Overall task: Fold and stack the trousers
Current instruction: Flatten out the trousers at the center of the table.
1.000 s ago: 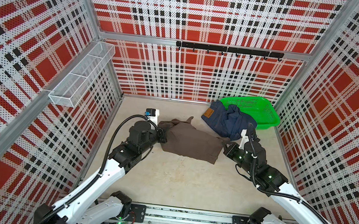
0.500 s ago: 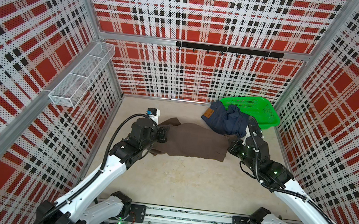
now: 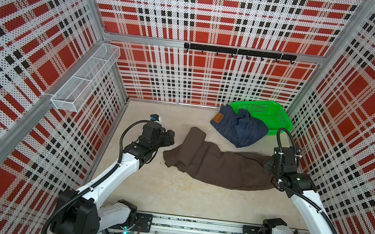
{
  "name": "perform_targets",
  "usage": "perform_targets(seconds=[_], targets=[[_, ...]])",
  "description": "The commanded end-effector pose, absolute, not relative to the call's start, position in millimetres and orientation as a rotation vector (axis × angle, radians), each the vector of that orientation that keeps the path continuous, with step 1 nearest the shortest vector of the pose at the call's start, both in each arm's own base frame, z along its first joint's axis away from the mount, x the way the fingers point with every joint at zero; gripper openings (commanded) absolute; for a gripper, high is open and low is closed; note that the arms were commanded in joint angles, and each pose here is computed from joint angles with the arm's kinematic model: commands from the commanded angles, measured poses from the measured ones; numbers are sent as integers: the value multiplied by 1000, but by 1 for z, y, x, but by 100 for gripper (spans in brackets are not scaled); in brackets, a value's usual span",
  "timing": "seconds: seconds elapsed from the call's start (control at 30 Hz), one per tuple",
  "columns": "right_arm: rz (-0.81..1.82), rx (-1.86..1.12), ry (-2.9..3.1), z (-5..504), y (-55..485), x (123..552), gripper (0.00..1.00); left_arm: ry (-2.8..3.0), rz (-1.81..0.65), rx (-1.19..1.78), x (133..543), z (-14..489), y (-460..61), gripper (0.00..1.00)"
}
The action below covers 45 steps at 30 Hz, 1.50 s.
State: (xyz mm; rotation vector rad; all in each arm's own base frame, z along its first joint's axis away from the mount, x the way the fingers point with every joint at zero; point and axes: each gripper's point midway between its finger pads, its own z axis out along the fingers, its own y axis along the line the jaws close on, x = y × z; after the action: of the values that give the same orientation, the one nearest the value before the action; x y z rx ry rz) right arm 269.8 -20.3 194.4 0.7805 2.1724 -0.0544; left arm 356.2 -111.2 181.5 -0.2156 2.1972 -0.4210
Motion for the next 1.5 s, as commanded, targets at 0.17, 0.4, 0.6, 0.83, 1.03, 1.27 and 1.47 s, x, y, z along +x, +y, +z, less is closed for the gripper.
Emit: perform_targets(seconds=[0.17, 0.4, 0.6, 0.83, 1.03, 1.27, 1.47], targets=[[72, 789, 2270, 157, -2, 262, 80, 2277, -661, -131, 328, 133, -174, 98], [132, 788, 2321, 129, 10, 271, 81, 2328, -709, -71, 327, 105, -212, 95], [148, 785, 2308, 130, 13, 277, 79, 2340, -489, -144, 350, 109, -184, 4], [172, 787, 2286, 139, 13, 278, 82, 2076, -286, -392, 356, 222, -63, 0], [216, 860, 2309, 138, 14, 274, 87, 2093, -155, -597, 345, 213, 23, 0], [217, 1018, 2332, 126, -5, 258, 93, 2126, -144, -739, 335, 179, 60, 3], [234, 1170, 2270, 117, -25, 237, 95, 2141, -178, -720, 336, 170, 56, 0]])
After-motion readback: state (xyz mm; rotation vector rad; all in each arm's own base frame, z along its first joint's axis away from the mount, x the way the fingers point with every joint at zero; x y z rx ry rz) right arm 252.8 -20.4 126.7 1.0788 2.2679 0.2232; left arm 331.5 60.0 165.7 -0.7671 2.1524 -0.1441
